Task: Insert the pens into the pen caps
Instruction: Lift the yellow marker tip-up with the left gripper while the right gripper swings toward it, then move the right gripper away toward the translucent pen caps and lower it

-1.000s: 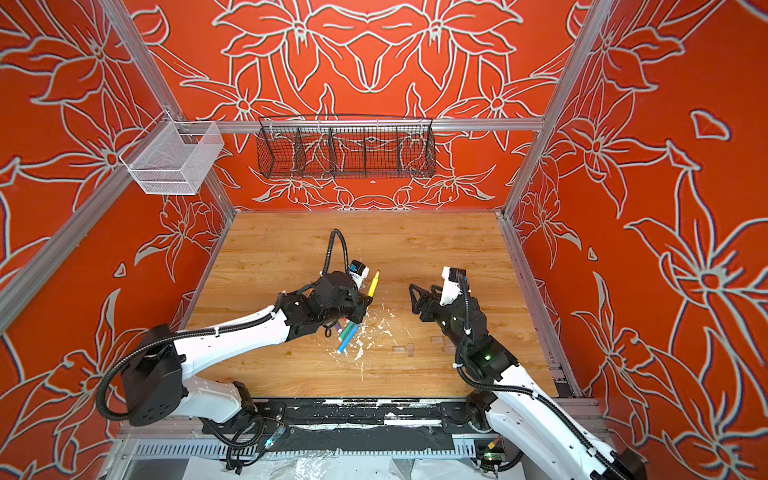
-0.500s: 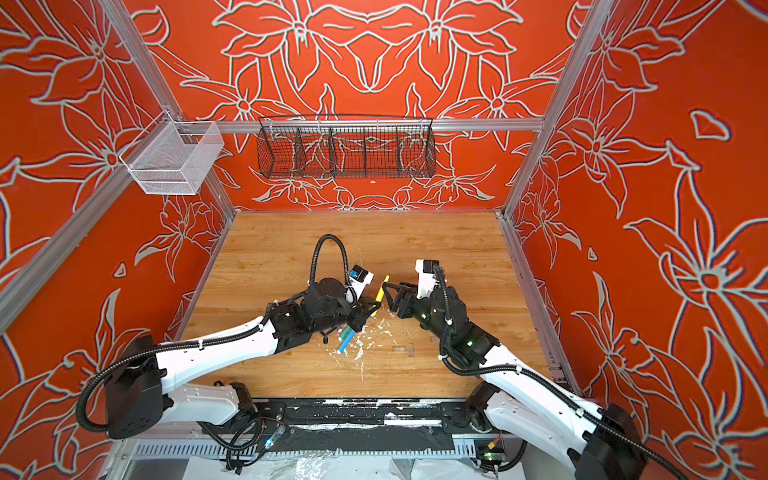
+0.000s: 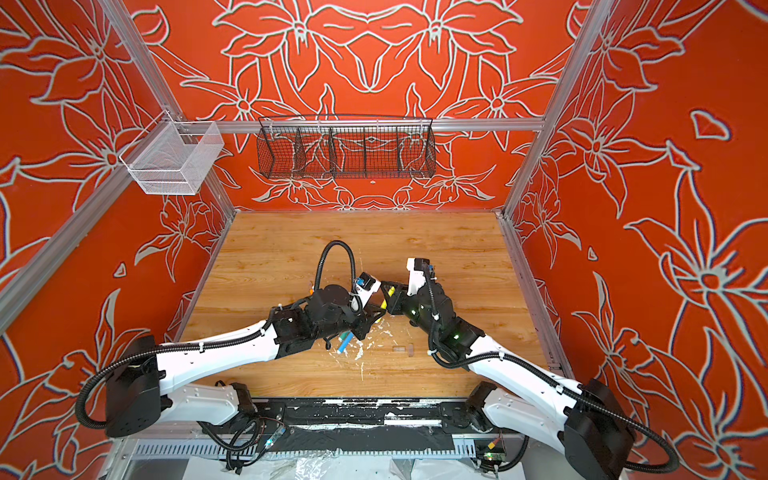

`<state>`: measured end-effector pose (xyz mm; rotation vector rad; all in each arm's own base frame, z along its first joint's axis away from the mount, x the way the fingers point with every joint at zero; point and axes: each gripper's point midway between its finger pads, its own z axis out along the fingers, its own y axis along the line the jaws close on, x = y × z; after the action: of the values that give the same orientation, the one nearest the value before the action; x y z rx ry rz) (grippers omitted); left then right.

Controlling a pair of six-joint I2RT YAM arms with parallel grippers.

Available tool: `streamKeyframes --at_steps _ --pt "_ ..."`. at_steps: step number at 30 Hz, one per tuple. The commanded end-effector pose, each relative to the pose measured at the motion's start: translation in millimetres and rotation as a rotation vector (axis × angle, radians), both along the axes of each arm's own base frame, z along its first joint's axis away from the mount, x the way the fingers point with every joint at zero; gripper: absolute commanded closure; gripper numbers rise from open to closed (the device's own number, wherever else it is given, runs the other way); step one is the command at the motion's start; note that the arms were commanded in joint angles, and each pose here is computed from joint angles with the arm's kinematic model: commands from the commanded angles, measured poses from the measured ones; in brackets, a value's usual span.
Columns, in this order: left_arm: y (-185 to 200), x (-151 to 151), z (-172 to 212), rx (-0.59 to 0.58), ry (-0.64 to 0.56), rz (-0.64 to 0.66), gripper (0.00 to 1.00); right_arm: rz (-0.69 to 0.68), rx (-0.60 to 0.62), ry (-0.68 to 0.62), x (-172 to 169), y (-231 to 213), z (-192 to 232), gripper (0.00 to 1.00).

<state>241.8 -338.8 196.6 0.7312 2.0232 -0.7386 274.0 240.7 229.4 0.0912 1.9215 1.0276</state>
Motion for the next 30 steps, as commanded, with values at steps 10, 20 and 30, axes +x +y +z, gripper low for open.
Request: streamKeyframes --at_steps 10,20,30 --pt "-0.6 3.6 15.9 -0.026 -0.063 0.006 0.73 -0.028 0.134 0.005 -12.4 11.3 7.4 1.0" --pt "0.3 2.7 17.3 -0.032 -0.072 0.003 0.73 0.0 0.178 -0.023 -20.7 23.0 18.5 1.0" --pt "4.9 4.5 20.5 -0.041 -0.076 0.03 1.0 -0.021 0.132 -0.023 -21.7 19.4 12.1 0.92"
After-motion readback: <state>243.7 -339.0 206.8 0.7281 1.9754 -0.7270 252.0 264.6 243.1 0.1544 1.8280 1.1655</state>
